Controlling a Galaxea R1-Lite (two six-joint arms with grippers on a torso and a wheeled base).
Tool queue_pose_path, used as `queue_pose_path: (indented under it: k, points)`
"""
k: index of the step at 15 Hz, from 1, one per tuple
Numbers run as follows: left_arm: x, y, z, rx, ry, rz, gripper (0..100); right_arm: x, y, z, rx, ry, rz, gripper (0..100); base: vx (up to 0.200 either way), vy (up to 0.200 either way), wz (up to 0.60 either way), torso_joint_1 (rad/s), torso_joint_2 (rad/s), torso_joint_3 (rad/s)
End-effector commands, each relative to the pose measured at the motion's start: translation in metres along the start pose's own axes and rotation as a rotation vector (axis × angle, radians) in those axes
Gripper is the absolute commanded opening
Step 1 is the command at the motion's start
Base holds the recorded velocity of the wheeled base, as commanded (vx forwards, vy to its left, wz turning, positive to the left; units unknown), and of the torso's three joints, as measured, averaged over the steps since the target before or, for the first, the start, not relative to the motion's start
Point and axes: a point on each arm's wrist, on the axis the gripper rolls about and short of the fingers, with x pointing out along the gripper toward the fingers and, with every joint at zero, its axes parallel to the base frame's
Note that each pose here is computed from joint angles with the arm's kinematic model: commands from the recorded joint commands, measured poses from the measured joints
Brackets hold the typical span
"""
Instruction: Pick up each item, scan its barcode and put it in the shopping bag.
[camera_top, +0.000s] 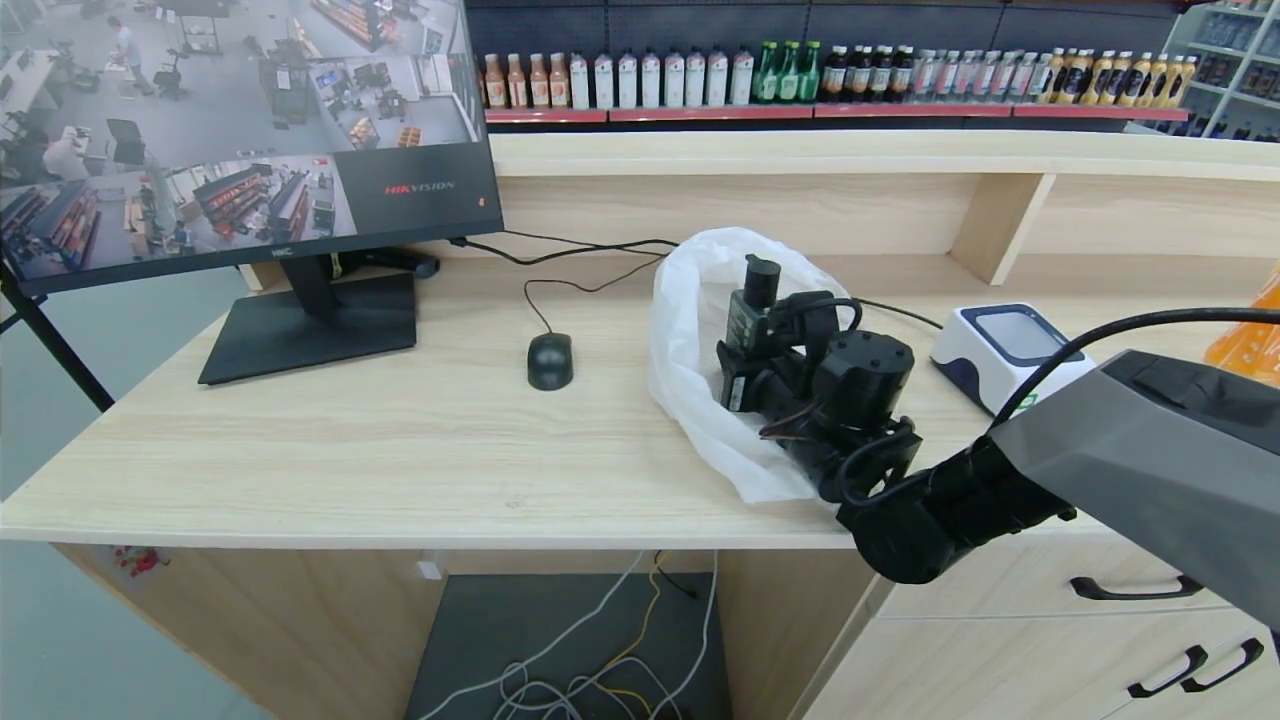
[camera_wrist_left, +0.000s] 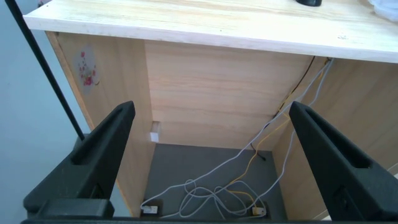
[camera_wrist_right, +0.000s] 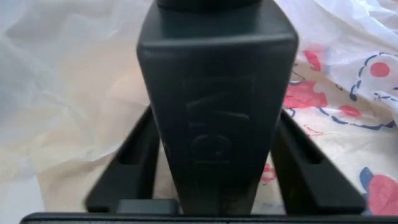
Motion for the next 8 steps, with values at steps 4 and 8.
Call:
queue_pose_path:
  k: [4, 8]
  points:
    - [0.0, 0.0, 0.0, 0.0, 0.0, 0.001, 100, 0.0, 0.0, 0.017, 0.023, -0.08, -0.003, 100, 0.0, 0.0, 0.0, 0.0, 0.0, 0.0]
    - [0.0, 0.0, 0.0, 0.0, 0.0, 0.001, 100, -0.01, -0.003, 0.045, 0.034, -0.134, 0.001, 100, 0.0, 0.0, 0.0, 0.0, 0.0, 0.0]
